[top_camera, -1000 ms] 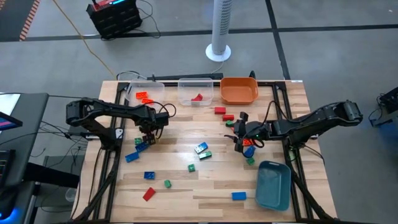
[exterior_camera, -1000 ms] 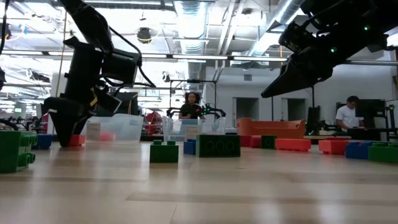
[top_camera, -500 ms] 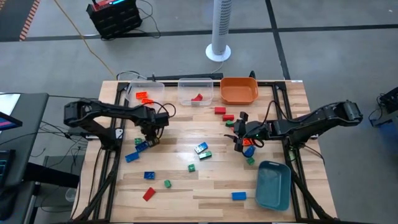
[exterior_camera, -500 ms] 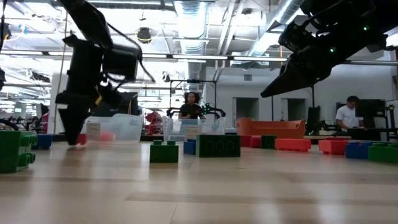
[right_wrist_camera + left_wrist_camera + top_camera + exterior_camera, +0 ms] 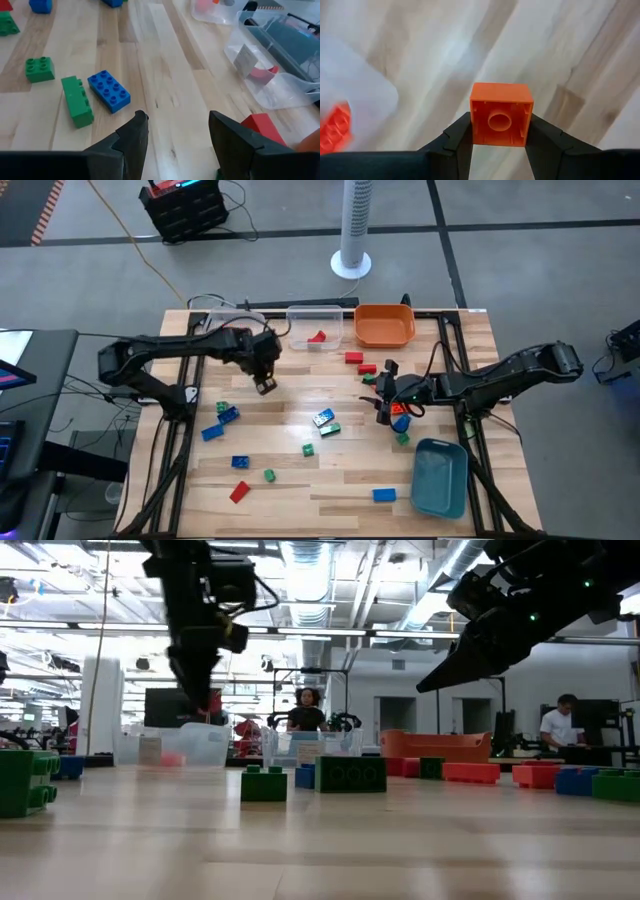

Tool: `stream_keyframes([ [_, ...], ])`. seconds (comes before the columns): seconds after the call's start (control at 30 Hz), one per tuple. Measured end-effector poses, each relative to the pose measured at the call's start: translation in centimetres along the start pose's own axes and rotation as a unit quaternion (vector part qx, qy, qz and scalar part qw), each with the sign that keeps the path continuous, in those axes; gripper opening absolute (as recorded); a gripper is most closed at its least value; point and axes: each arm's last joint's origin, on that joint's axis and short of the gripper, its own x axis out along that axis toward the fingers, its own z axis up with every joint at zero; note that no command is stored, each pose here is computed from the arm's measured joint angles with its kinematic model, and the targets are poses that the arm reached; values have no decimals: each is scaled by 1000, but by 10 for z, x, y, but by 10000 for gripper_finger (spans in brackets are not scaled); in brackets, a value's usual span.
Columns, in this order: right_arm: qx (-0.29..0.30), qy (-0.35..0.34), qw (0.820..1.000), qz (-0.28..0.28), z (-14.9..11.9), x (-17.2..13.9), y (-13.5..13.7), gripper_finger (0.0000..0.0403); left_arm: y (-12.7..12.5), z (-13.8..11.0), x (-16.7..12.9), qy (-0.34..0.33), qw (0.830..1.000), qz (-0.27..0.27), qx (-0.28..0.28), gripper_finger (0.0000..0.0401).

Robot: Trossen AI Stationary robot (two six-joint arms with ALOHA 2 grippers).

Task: Sort blocks
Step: Put the orange game piece into the left transparent bin

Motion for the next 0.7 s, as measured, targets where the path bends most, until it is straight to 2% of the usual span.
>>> stream_keyframes([
  [0.2,0,1,1000,5,0,0,0,218,9,38,-6,-42,999,-27,7,140],
  [0.37,4,1,1000,6,0,0,0,218,21,62,-2,-45,998,-47,-4,141],
  [0.53,4,3,1000,6,-1,0,0,218,30,78,6,-42,996,-71,-16,141],
  [0.7,6,5,1000,7,-1,0,0,218,41,83,7,-40,997,-70,-23,141],
])
